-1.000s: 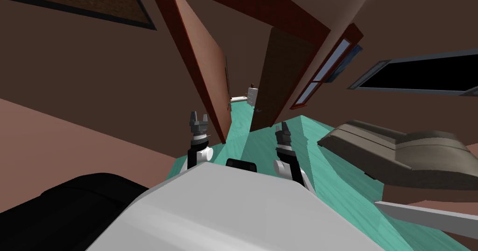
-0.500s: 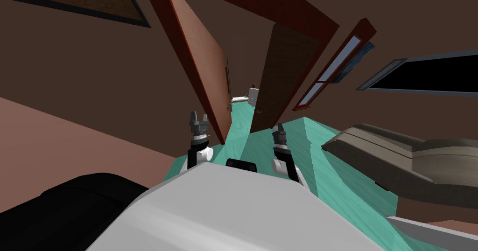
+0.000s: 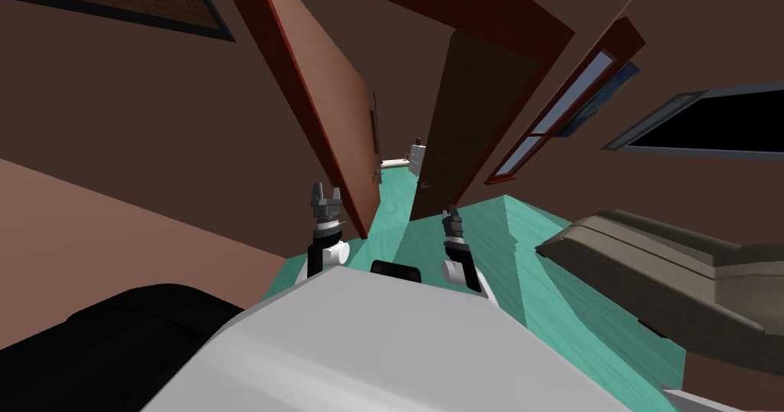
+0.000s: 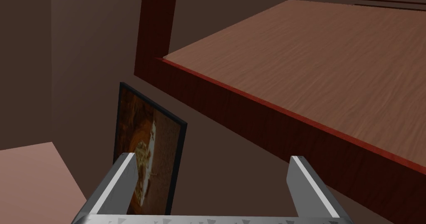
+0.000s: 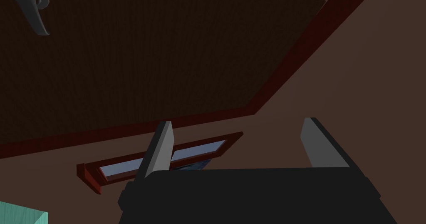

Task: Push the door open

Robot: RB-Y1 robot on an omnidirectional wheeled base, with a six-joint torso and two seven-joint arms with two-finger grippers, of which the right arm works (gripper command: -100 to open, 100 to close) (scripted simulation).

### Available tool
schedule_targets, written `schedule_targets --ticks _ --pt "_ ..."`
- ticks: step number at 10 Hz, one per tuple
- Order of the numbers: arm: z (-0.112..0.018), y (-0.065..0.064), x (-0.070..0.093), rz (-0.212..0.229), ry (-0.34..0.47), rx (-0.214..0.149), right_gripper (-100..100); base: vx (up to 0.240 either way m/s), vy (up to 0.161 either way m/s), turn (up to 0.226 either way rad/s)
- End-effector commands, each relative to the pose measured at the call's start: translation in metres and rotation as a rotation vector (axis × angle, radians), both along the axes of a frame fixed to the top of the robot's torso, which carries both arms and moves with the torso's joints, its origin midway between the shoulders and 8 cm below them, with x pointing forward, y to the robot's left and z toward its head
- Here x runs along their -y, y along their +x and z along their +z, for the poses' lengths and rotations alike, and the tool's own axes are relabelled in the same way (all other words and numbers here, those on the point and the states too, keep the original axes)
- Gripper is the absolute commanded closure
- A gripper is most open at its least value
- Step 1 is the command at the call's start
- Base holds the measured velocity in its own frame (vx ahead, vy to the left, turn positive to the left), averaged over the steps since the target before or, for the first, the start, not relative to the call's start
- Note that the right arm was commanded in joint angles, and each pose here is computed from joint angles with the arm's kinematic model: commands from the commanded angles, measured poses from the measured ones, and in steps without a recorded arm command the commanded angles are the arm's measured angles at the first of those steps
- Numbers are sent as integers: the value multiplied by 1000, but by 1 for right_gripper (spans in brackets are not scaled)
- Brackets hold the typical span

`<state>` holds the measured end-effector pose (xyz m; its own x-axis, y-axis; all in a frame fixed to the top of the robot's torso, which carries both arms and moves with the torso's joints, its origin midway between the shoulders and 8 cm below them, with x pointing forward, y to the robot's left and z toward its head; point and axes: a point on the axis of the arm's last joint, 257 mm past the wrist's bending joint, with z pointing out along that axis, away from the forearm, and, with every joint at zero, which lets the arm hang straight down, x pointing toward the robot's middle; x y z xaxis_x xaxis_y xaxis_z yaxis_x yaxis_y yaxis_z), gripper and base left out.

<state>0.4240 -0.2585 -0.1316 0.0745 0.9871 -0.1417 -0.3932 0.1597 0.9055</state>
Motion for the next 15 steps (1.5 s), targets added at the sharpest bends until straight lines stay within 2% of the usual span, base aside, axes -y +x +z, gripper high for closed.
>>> schedule_targets --ticks 1,15 --pt "-12 3 -3 10 8 -15 -100 84 -100 68" --pt "-110 32 -30 92 69 -158 -100 82 -93 71"
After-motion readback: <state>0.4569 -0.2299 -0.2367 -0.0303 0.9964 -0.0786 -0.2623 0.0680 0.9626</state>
